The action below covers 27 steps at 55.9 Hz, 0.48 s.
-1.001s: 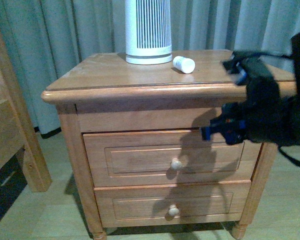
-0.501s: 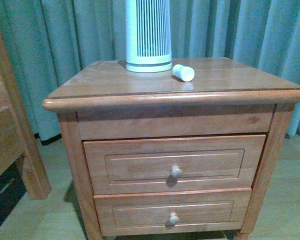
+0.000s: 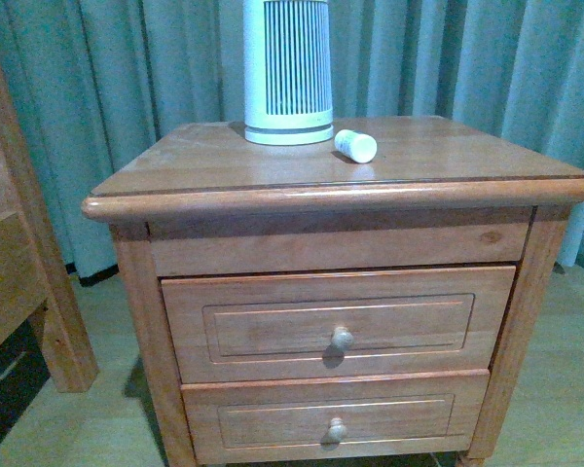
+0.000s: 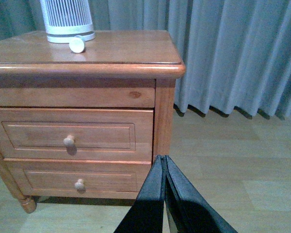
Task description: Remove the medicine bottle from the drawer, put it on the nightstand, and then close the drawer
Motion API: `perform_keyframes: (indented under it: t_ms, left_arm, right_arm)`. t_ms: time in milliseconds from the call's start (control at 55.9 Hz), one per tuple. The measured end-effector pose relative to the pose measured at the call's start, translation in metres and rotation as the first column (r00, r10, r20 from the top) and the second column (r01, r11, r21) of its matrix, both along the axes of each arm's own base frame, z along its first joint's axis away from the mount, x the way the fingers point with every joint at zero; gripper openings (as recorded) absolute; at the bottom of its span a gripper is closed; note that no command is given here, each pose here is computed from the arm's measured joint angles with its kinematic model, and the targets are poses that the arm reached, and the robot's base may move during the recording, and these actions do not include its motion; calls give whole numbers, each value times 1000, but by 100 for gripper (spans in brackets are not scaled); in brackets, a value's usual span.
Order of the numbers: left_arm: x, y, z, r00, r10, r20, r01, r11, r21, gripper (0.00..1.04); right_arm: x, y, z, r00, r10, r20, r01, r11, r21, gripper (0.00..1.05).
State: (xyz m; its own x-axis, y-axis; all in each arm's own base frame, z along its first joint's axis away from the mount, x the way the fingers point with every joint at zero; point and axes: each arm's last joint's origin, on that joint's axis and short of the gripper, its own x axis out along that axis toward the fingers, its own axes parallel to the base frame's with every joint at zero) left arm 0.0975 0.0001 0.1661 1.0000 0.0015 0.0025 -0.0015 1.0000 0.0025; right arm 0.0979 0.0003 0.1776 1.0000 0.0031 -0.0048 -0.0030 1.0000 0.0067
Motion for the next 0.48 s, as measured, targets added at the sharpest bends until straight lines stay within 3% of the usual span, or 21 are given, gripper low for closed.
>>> perform_keyframes:
  t_ms: [376, 483]
  left_arm:
    - [0, 0, 0, 1000, 0, 0, 0, 1000, 0, 98]
    - [0, 0, 0, 1000, 0, 0, 0, 1000, 0, 98]
  right_arm:
    - [-1, 0, -10, 1000, -1, 8, 1, 1000, -1, 3]
    - [-1, 0, -10, 1000, -1, 8, 1, 1000, -2, 22]
